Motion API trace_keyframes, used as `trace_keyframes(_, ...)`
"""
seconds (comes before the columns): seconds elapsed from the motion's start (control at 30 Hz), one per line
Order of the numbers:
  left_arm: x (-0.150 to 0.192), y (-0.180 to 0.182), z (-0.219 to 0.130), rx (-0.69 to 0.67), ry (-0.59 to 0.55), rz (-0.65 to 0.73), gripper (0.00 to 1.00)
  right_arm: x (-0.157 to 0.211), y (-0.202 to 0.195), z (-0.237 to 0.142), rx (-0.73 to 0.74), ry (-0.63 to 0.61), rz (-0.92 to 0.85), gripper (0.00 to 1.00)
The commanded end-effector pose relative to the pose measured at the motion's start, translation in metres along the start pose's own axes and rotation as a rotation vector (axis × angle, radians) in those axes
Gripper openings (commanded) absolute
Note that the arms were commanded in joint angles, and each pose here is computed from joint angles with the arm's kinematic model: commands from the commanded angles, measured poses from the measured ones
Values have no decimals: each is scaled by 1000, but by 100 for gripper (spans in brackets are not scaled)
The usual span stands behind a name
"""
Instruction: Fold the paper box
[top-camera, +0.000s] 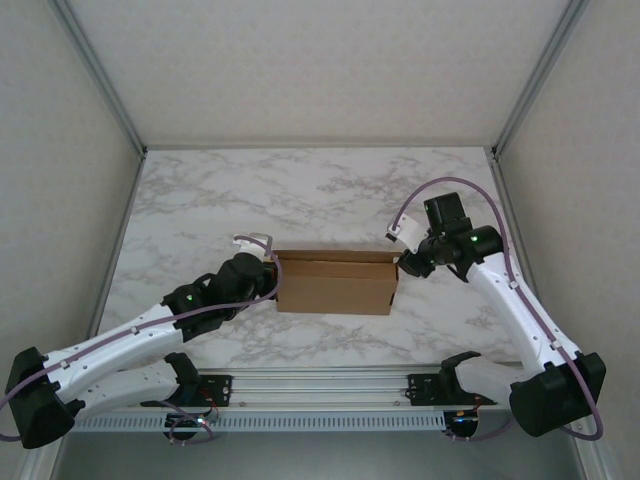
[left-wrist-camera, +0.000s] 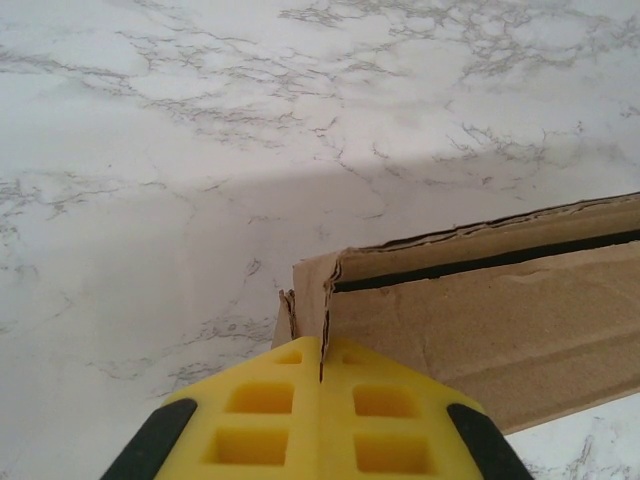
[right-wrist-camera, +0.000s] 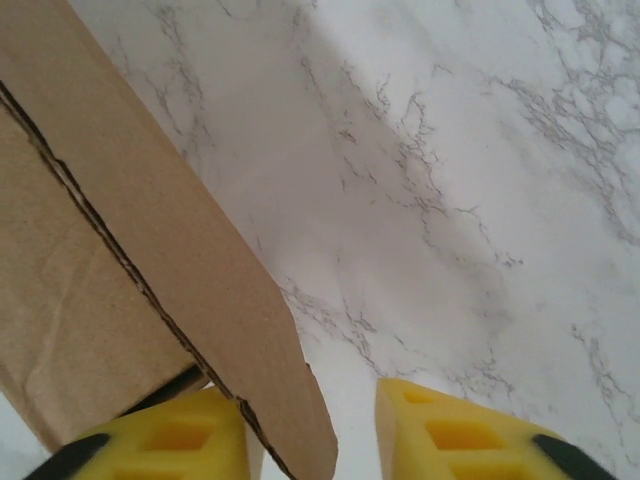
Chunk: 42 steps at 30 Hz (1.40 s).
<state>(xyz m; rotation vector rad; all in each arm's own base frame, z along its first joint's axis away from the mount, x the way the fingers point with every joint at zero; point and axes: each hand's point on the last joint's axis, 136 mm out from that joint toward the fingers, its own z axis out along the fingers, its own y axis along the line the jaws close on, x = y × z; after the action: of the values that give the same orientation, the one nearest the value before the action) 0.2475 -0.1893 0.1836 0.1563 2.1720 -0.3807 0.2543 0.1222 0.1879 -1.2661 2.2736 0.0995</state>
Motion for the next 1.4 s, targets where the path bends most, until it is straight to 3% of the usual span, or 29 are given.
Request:
trace_keyframes(0.0,28,6,4,-26,97,65,0,-8,10,-2,-53,-39,19,25)
trace_keyframes(0.1,26,5,4,-25,93,63,0,-10,15,-5,-75,-57,49,7)
trace_keyframes(0.17,26,5,4,-24,93,61,0,-12,18,-9,-88,-70,74,0)
trace_keyframes(0.5,27,2,7,-19,101,59,0,-18,26,-15,-129,-86,269,0)
trace_keyframes(1.03,27,2,8,-30,101,52,0,-15,16,-4,-84,49,837,0)
trace_keyframes(1.37,29,3,10,-43,108,54,0,-8,11,-6,-7,71,959,0)
